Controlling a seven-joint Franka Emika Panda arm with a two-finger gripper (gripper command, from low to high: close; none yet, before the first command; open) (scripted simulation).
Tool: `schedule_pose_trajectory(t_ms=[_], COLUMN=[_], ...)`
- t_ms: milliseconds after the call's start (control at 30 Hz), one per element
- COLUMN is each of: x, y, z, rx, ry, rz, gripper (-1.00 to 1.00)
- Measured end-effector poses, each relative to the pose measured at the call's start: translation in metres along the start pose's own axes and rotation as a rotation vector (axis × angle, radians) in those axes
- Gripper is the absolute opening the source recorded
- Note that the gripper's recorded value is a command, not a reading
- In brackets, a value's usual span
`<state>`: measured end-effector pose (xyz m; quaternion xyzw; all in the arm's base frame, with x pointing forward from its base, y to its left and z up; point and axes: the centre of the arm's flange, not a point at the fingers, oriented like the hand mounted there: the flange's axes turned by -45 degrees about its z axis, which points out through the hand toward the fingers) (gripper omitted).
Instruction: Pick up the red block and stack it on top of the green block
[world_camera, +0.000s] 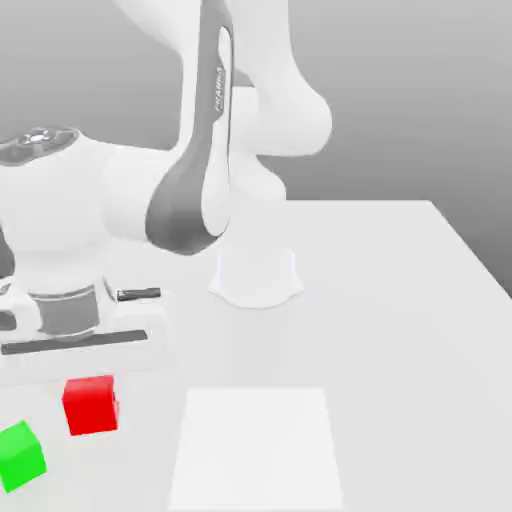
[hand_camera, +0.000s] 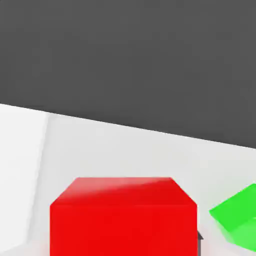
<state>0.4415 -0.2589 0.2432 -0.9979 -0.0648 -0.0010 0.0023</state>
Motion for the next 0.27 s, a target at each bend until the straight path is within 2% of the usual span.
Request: schedule_pose_trajectory(t_ms=[133, 167, 267], x=[-0.011, -0.012, -0.012], y=[0.035, 0.036, 0.036], z=[0.038, 0.052, 0.052], rx=[-0.003, -0.003, -0.003], ry=[-0.002, -0.003, -0.003], rz=[0.021, 0.022, 0.022], gripper=[-1.00, 1.00, 1.00])
